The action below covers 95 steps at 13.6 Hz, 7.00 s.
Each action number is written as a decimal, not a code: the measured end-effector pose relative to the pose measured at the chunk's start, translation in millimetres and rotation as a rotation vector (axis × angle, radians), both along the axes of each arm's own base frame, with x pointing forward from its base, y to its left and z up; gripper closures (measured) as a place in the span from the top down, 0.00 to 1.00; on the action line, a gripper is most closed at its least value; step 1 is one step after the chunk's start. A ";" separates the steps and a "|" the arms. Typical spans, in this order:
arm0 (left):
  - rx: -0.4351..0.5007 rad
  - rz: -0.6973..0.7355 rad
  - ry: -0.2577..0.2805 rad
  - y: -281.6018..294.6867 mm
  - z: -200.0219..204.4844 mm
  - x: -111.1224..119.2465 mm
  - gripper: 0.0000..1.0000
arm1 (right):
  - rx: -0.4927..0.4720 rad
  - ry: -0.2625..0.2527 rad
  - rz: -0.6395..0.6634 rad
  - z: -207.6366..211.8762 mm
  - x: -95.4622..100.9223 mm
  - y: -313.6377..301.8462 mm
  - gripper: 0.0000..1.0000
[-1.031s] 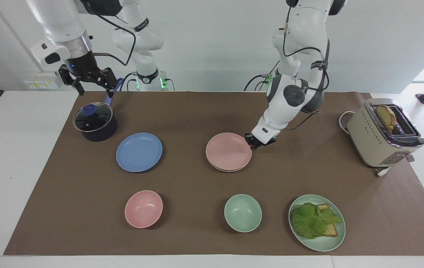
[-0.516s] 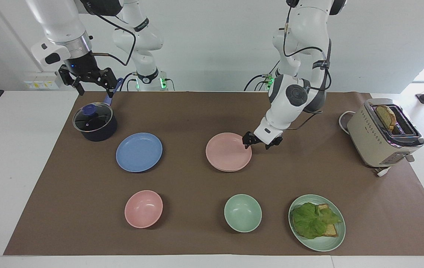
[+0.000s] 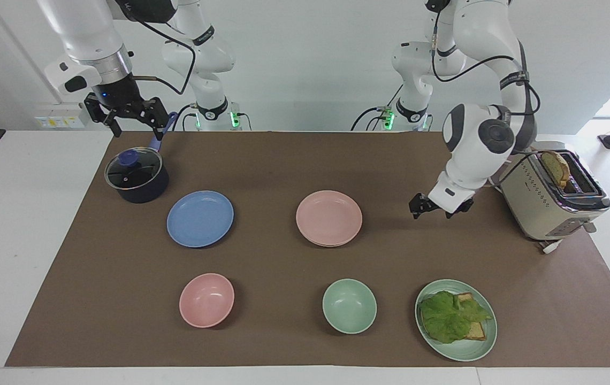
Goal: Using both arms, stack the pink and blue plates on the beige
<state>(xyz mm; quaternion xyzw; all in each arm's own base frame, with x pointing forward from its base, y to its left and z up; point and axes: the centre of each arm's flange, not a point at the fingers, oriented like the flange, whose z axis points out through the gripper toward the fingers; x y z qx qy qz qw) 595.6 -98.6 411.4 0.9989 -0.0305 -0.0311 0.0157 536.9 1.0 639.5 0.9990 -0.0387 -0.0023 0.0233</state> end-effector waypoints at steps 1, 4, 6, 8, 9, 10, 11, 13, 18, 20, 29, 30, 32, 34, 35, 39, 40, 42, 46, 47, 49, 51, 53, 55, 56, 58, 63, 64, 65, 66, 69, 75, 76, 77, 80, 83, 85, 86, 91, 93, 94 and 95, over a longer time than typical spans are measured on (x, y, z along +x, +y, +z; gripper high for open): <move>0.004 -0.009 -0.009 19.5 8.9 0.9 1.00 | 0.000 0.000 0.000 0.0 0.0 0.0 1.00; 0.011 -0.021 -0.034 69.5 45.7 2.1 1.00 | 0.000 -0.011 0.000 1.0 1.2 0.0 1.00; 0.011 -0.016 -0.051 91.8 77.5 2.7 1.00 | 0.000 -0.042 0.001 3.6 4.4 -0.4 1.00; 0.012 -0.012 -0.074 96.5 106.0 1.3 1.00 | 0.000 -0.047 -0.002 4.0 5.0 -2.1 1.00; 0.013 -0.014 -0.092 95.4 119.7 -0.2 1.00 | 0.000 -0.052 -0.003 3.9 5.7 -3.0 1.00; 0.013 -0.013 -0.105 93.7 133.1 -3.4 1.00 | 0.000 -0.059 -0.005 2.8 7.1 -3.9 1.00; 0.014 -0.007 -0.122 91.9 147.7 -7.8 1.00 | 0.001 -0.068 -0.005 -1.1 10.5 -4.7 1.00; 0.015 0.005 -0.149 89.5 171.5 -18.4 1.00 | 0.003 -0.076 -0.004 -17.2 21.9 -5.8 1.00; 0.017 0.005 -0.163 89.1 193.4 -32.5 1.00 | 0.009 -0.073 0.018 -98.6 50.0 -9.8 1.00; 0.017 0.005 -0.163 89.1 193.4 -32.5 1.00 | 0.010 -0.071 0.026 -137.7 54.7 -18.9 1.00; 0.017 0.006 -0.160 89.3 192.8 -32.7 1.00 | 0.021 -0.099 0.059 -281.8 37.4 -25.1 1.00; 0.017 0.007 -0.160 89.6 192.8 -32.7 1.00 | 0.022 -0.097 0.065 -288.5 36.4 -26.2 1.00; 0.017 0.007 -0.160 89.7 192.7 -32.7 1.00 | 0.022 -0.092 0.079 -298.8 35.0 -30.6 1.00; 0.017 0.007 -0.159 89.7 192.7 -32.7 1.00 | 0.022 -0.099 0.111 -314.2 29.0 -39.0 1.00; 0.017 0.007 -0.159 89.7 192.7 -32.7 1.00 | 0.026 -0.105 0.123 -324.9 23.3 -43.7 1.00; 0.017 0.007 -0.159 89.7 192.7 -32.7 1.00 | 0.051 -0.097 0.138 -345.8 9.8 -47.9 1.00; 0.017 0.007 -0.159 89.7 192.7 -32.7 1.00 | 0.059 -0.098 0.133 -345.8 9.8 -47.5 1.00; 0.017 0.007 -0.159 89.7 192.7 -32.7 1.00 | 0.063 -0.093 0.139 -346.5 9.2 -47.2 0.97; 0.017 0.007 -0.159 89.7 192.7 -32.7 1.00 | 0.083 -0.083 0.132 -348.0 7.6 -47.1 0.68; 0.017 0.007 -0.159 89.7 192.7 -32.7 1.00 | 0.096 -0.083 0.124 -348.2 7.4 -47.2 0.54; 0.017 0.007 -0.159 89.7 192.7 -32.7 1.00 | 0.104 -0.082 0.116 -348.0 7.4 -47.4 0.33; 0.017 0.008 -0.159 89.7 192.7 -32.7 1.00 | 0.109 -0.085 0.112 -342.2 8.0 -48.0 0.15; 0.017 0.008 -0.159 89.7 192.7 -32.7 1.00 | 0.116 -0.091 0.104 -337.1 8.7 -48.1 0.15; 0.017 0.008 -0.159 89.7 192.7 -32.7 1.00 | 0.132 -0.095 0.085 -335.2 10.1 -48.2 0.14; 0.017 0.008 -0.159 89.7 192.7 -32.7 1.00 | 0.143 -0.086 0.078 -332.6 11.5 -48.0 0.13; 0.017 0.008 -0.159 89.7 192.6 -32.7 1.00 | 0.170 -0.070 0.067 -317.6 16.7 -45.5 0.09; 0.017 0.008 -0.159 89.7 192.6 -32.8 1.00 | 0.211 -0.099 0.086 -286.1 21.7 -6.1 0.06; 0.017 0.008 -0.159 89.7 192.6 -32.8 1.00 | 0.215 -0.102 0.082 -282.4 21.9 8.0 0.06; 0.017 0.008 -0.159 89.7 192.6 -32.8 1.00 | 0.219 -0.105 0.076 -278.2 22.3 22.3 0.06; 0.017 0.008 -0.159 89.7 192.6 -32.8 1.00 | 0.223 -0.109 0.077 -273.7 23.0 37.8 0.06; 0.017 0.008 -0.159 89.7 192.6 -32.8 1.00 | 0.237 -0.113 0.057 -263.6 22.2 93.5 0.06; 0.017 0.008 -0.159 89.7 192.6 -32.8 1.00 | 0.271 -0.114 0.003 -245.1 4.9 200.4 0.06; 0.017 0.008 -0.159 89.7 192.6 -32.8 1.00 | 0.272 -0.108 0.009 -246.4 1.7 209.3 0.06; 0.017 0.008 -0.159 89.7 192.6 -32.8 1.00 | 0.273 -0.104 0.015 -249.0 -0.8 217.2 0.06; 0.017 0.008 -0.159 89.7 192.6 -32.8 1.00 | 0.311 -0.099 0.012 -258.3 -5.4 239.0 0.06; 0.017 0.008 -0.159 89.7 192.6 -32.8 1.00 | 0.334 -0.101 0.019 -270.6 -8.9 257.8 0.06; 0.017 0.008 -0.159 89.7 192.6 -32.8 1.00 | 0.335 -0.098 0.017 -279.5 -7.9 260.0 0.06; 0.017 0.008 -0.159 89.7 192.6 -32.8 1.00 | 0.335 -0.098 0.017 -284.1 -7.5 261.6 0.06; 0.017 0.008 -0.158 89.7 192.6 -32.8 1.00 | 0.336 -0.098 0.023 -302.5 -7.5 270.2 0.06; 0.017 0.008 -0.158 89.7 192.6 -32.8 1.00 | 0.337 -0.101 0.023 -304.5 -7.2 271.2 0.06; 0.017 0.008 -0.158 89.7 192.6 -32.8 1.00 | 0.341 -0.114 0.024 -305.4 -6.4 273.2 0.06; 0.017 0.008 -0.158 89.7 192.6 -32.8 1.00 | 0.343 -0.122 0.026 -307.3 -6.2 275.5 0.06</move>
